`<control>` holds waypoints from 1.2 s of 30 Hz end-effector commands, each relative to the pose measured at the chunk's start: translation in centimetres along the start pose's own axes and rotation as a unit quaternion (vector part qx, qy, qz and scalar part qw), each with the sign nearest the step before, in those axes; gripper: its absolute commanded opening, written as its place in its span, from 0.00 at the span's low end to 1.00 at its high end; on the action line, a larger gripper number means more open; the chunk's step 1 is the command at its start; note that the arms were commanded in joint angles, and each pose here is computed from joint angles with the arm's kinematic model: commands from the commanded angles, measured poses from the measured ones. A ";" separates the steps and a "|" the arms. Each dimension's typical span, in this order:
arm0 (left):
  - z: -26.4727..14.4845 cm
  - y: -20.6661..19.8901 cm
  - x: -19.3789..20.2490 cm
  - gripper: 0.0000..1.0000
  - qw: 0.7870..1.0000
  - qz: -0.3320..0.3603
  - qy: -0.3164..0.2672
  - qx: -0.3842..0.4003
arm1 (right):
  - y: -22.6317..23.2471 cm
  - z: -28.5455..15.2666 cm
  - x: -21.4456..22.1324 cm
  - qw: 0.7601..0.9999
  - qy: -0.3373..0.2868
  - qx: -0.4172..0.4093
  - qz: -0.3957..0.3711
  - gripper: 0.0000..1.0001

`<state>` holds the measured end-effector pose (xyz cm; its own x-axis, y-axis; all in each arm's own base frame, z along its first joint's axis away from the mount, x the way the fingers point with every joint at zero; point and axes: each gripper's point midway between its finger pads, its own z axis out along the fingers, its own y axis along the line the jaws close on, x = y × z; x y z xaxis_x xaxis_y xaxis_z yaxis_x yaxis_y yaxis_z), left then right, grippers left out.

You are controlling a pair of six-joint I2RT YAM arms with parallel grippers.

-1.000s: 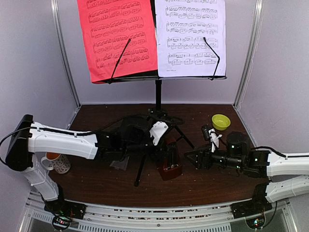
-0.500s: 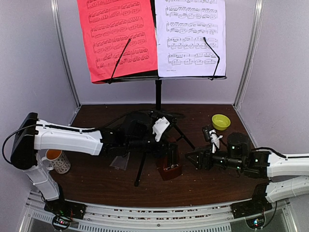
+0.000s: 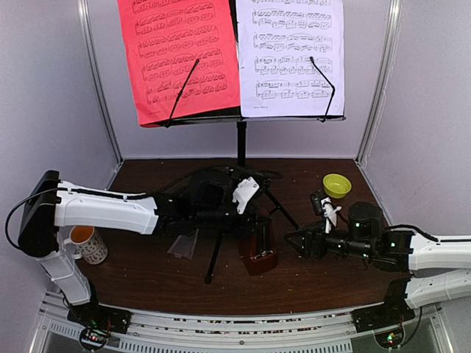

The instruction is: Set up the instrument practice props

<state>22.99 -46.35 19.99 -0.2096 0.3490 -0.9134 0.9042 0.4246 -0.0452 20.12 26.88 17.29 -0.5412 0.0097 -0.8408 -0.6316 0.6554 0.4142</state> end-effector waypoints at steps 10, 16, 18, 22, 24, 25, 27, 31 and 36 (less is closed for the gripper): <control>-1.4 -6.8 -2.6 0.29 0.989 -0.008 -0.055 0.134 | -0.3 -0.6 0.1 1.000 -0.005 0.001 0.001 0.72; -1.2 -7.5 -1.9 0.46 0.990 0.018 -0.037 0.132 | -0.1 -0.8 0.6 1.000 0.002 -0.008 0.000 0.73; -1.6 -7.6 -2.1 0.58 0.990 0.020 -0.042 0.134 | 0.2 -0.8 0.9 1.000 0.005 -0.020 -0.002 0.75; -3.3 -7.5 -2.5 0.74 0.988 0.021 -0.069 0.134 | 0.9 -0.9 1.7 0.999 0.016 -0.045 0.000 0.82; -3.8 -7.6 -2.0 0.74 0.988 0.028 -0.068 0.138 | 1.2 -1.0 2.0 0.998 0.015 -0.058 0.000 0.83; -4.0 -7.6 -1.7 0.74 0.987 0.032 -0.064 0.142 | 1.4 -1.1 2.0 0.998 0.012 -0.065 0.000 0.83; -4.3 -7.8 -0.8 0.71 0.986 0.037 -0.057 0.154 | 1.7 -1.2 2.2 0.997 0.011 -0.078 0.001 0.83; -4.6 -7.8 0.3 0.64 0.983 0.041 -0.056 0.173 | 2.6 -1.3 2.3 0.995 0.008 -0.103 -0.002 0.83; -3.7 -7.2 1.0 0.56 0.985 0.046 -0.043 0.160 | 3.9 -1.0 2.4 0.992 0.014 -0.122 -0.002 0.88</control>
<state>14.57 -45.52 19.94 -0.1471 0.3338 -0.9311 0.9858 0.1267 -0.1103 16.65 27.52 15.88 -0.5629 -0.0308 -0.8259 -0.7157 0.5180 0.4685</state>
